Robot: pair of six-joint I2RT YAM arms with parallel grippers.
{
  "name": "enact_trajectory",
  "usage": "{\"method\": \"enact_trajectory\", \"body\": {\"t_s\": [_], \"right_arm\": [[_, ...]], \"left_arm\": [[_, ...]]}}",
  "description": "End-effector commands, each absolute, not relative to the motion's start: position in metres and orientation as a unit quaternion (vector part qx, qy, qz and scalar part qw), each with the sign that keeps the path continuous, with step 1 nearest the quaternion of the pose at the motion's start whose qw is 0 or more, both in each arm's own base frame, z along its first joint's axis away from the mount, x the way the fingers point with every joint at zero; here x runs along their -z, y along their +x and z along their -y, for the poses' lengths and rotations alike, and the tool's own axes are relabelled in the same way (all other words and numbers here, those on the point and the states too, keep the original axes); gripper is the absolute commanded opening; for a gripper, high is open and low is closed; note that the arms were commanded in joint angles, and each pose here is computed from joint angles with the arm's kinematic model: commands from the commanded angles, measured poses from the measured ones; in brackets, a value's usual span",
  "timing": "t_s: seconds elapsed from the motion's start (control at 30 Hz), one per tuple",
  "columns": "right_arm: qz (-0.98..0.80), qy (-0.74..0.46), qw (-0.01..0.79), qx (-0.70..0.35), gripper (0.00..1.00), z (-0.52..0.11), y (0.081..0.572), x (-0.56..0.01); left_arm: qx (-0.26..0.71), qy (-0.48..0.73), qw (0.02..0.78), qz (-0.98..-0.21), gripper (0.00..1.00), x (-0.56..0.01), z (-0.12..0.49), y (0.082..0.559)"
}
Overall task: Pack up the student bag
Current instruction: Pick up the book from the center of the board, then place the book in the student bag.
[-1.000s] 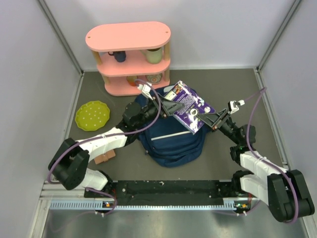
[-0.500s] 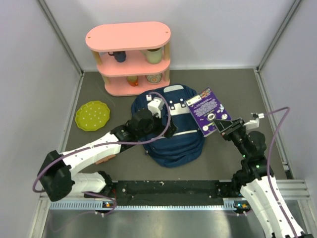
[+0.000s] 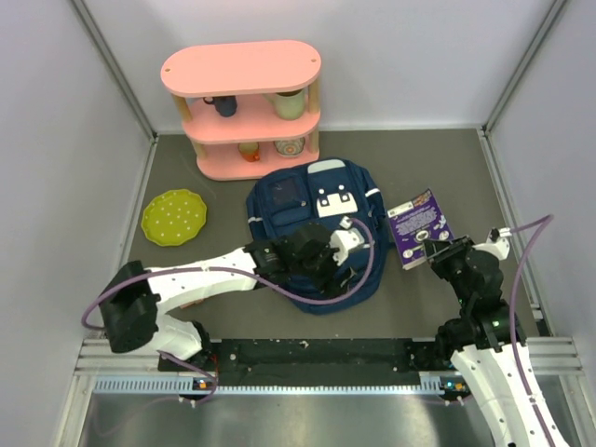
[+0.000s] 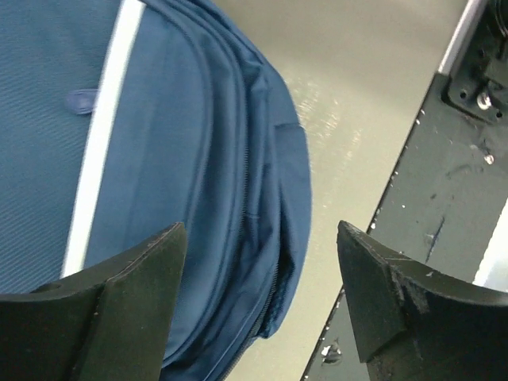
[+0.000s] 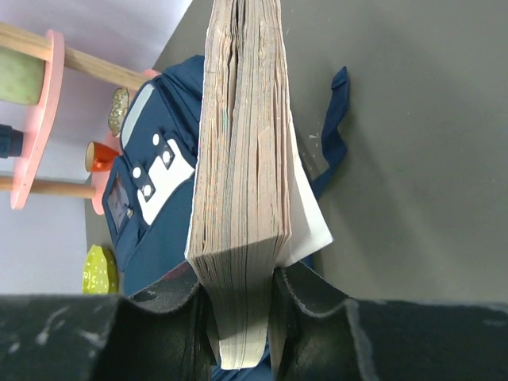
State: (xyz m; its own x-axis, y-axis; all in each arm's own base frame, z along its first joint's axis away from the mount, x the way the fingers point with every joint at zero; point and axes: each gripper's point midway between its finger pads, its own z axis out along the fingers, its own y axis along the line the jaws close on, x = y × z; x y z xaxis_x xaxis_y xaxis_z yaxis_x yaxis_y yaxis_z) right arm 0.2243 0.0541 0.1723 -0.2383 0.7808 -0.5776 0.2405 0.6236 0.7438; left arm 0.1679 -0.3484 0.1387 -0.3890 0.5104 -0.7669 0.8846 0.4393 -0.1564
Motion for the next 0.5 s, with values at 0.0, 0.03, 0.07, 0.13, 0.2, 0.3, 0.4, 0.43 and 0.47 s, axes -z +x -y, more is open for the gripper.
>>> {"method": "enact_trajectory", "body": {"t_s": [0.0, 0.03, 0.07, 0.13, 0.2, 0.3, 0.4, 0.43, 0.47], "right_arm": [[-0.698, 0.337, 0.563, -0.287, 0.0, -0.05, 0.227, -0.221], [-0.699, 0.336, 0.563, -0.287, 0.0, -0.05, 0.227, -0.221], [-0.7, 0.335, 0.561, -0.289, 0.0, -0.052, 0.226, -0.22], [-0.701, 0.335, 0.559, -0.289, 0.0, -0.052, 0.226, -0.219], [-0.702, 0.336, 0.557, -0.289, 0.0, -0.052, 0.226, -0.217], [-0.703, 0.336, 0.555, -0.291, 0.0, -0.053, 0.226, -0.216], [-0.705, 0.335, 0.554, -0.29, 0.0, -0.053, 0.226, -0.214], [-0.705, 0.336, 0.553, -0.29, 0.0, -0.053, 0.226, -0.213], [-0.707, 0.335, 0.552, -0.29, 0.0, -0.054, 0.226, -0.212]], "left_arm": [[0.297, 0.501, 0.294, -0.758, 0.74, -0.138, 0.367, 0.154], [0.289, 0.505, 0.274, -0.766, 0.7, -0.128, 0.365, 0.151], [0.289, 0.505, 0.268, -0.768, 0.67, -0.126, 0.366, 0.151], [0.293, 0.51, 0.255, -0.768, 0.62, -0.122, 0.369, 0.148], [0.294, 0.512, 0.25, -0.768, 0.58, -0.12, 0.372, 0.148], [0.29, 0.513, 0.239, -0.772, 0.52, -0.114, 0.375, 0.148], [0.276, 0.514, 0.229, -0.779, 0.48, -0.107, 0.375, 0.15], [0.269, 0.514, 0.222, -0.784, 0.47, -0.102, 0.374, 0.151], [0.269, 0.515, 0.218, -0.784, 0.47, -0.103, 0.376, 0.151]]}}
